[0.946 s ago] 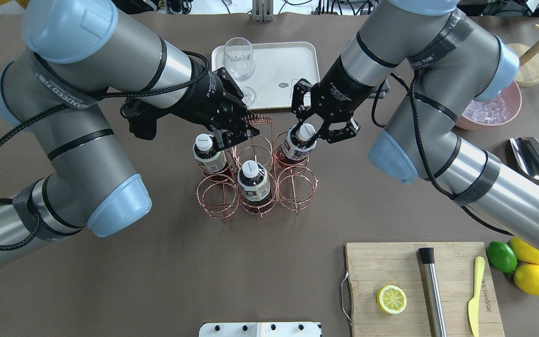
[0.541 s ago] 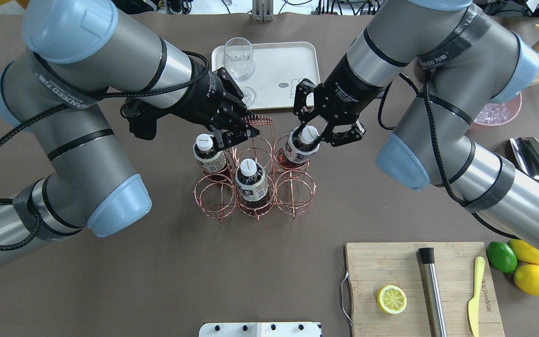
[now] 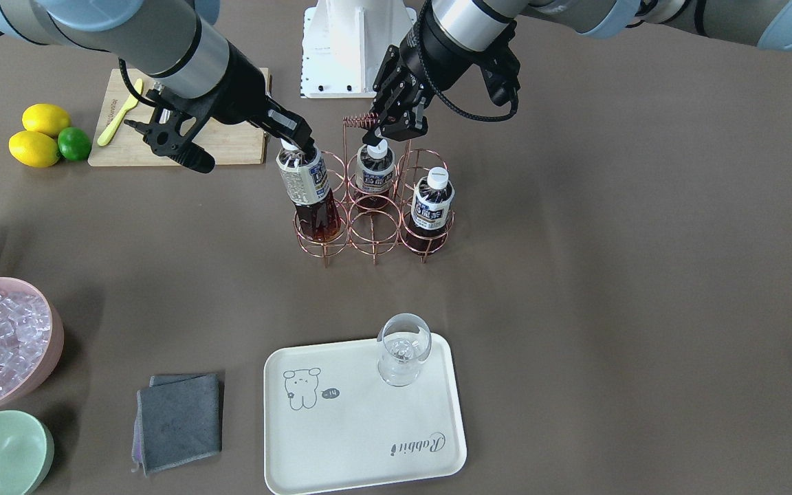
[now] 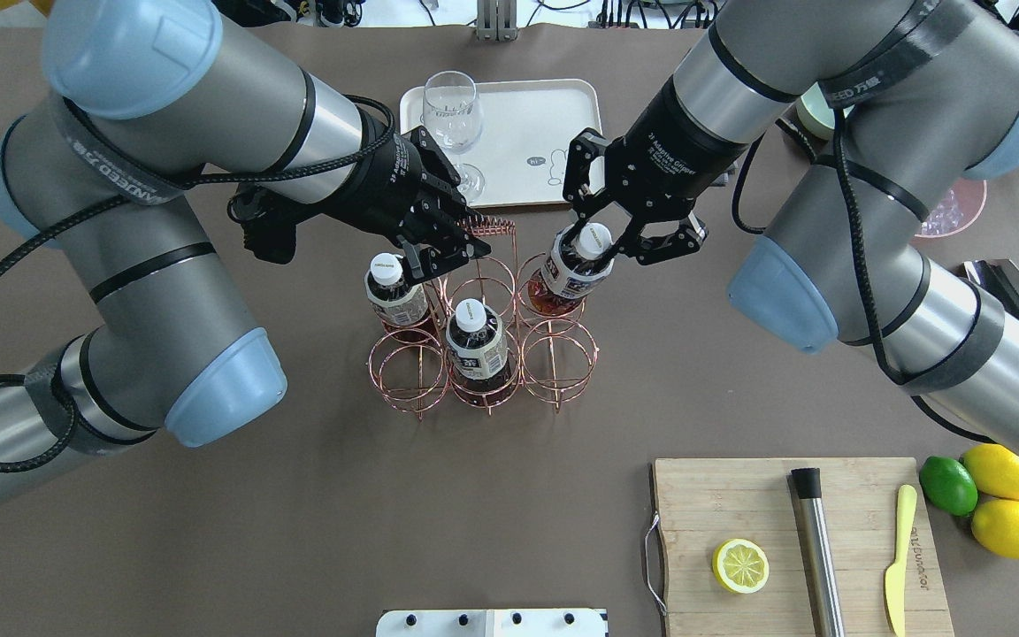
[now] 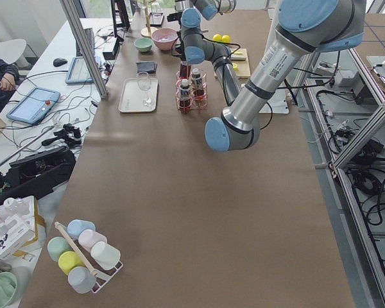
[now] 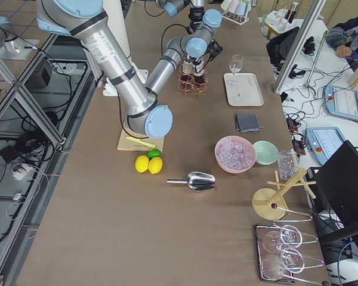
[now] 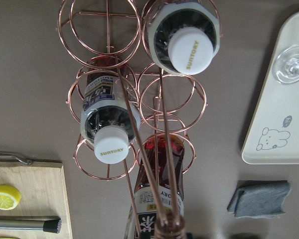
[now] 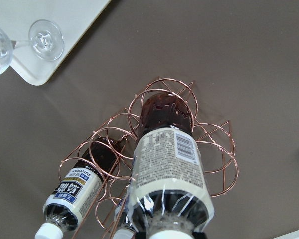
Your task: Take tea from basket to plate
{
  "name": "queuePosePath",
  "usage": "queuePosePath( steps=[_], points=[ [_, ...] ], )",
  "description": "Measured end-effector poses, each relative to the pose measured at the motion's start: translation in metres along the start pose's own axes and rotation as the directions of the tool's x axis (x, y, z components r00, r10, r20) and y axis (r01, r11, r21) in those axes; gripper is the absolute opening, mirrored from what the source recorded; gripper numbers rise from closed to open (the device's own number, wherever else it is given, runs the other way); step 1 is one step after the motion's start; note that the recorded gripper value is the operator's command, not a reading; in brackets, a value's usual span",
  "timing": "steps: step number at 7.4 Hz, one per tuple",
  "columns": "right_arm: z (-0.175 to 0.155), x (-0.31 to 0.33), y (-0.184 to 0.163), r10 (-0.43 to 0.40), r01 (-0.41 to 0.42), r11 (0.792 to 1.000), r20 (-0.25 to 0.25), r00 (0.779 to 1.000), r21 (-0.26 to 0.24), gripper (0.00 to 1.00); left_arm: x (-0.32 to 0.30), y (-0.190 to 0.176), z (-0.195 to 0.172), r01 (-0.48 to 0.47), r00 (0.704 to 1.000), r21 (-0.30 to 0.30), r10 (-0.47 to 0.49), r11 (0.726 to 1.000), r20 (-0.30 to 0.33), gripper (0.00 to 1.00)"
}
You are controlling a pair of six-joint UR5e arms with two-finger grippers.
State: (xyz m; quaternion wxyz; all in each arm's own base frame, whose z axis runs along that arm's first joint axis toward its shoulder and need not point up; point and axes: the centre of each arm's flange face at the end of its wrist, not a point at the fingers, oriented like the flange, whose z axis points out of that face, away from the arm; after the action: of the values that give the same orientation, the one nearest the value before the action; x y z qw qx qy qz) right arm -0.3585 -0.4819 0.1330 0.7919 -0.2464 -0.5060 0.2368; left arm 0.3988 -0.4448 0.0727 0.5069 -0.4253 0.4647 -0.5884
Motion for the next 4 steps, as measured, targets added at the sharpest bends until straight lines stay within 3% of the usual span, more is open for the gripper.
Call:
queuePosePath(
  steps=[4],
  points=[
    [-0.057, 0.0, -0.019, 0.064, -0.064, 0.998, 0.028, 0.998, -0.019, 0.0, 0.0, 0.0, 0.0, 0.0, 1.0, 0.0, 0.0, 1.0, 0.0, 0.0]
  ],
)
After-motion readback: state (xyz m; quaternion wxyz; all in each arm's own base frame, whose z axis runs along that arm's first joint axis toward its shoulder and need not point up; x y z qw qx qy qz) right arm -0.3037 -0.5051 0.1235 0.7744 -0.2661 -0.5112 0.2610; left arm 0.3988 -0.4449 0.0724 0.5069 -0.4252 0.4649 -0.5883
